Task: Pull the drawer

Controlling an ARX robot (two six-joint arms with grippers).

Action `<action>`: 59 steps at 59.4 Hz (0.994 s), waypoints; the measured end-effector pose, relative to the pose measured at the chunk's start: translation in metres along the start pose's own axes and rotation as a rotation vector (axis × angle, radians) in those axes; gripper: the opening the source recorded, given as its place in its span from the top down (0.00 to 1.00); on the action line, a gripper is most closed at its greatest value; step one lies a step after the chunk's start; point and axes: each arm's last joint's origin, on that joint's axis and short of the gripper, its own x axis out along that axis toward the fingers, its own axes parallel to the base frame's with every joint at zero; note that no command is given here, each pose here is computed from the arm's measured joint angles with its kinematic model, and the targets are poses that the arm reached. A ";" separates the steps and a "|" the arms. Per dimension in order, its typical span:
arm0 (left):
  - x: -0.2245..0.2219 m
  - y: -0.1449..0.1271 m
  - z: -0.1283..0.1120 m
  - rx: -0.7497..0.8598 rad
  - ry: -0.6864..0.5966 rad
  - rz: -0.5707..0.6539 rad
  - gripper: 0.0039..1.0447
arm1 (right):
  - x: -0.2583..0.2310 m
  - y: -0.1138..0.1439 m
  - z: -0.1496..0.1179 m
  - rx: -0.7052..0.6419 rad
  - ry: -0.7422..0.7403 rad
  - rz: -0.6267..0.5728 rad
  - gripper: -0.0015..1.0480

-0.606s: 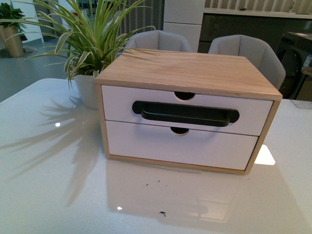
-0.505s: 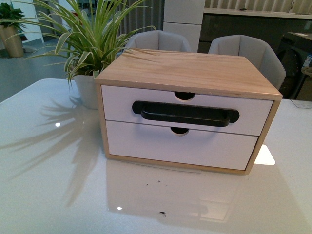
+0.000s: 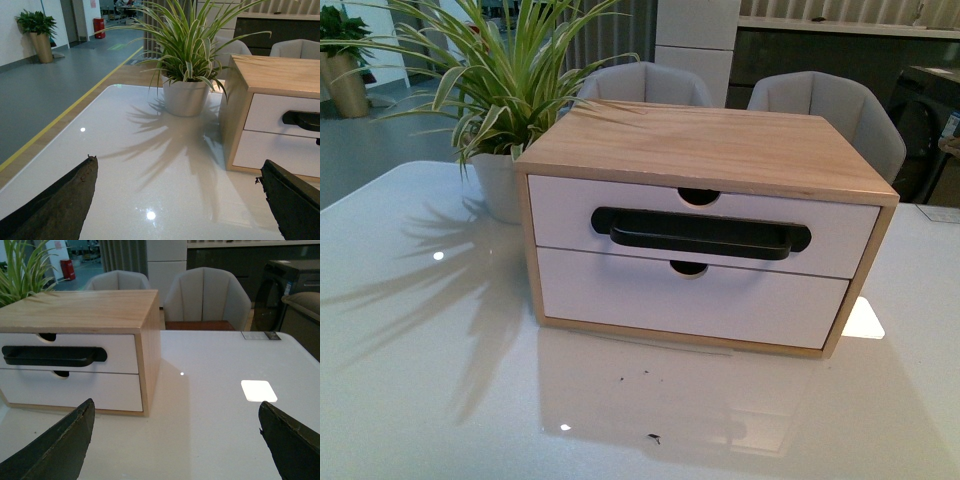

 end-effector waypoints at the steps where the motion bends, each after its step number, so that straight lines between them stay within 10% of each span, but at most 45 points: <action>1: 0.000 0.000 0.000 0.000 0.000 0.000 0.07 | 0.000 0.000 0.000 0.000 0.000 0.000 0.09; 48: 0.007 -0.001 0.003 -0.009 -0.016 0.145 0.07 | 0.006 0.003 -0.005 0.049 0.138 -0.051 0.09; 59: 0.045 -0.010 0.013 0.018 0.048 -0.112 0.07 | 0.038 0.015 0.023 -0.013 0.227 0.121 0.09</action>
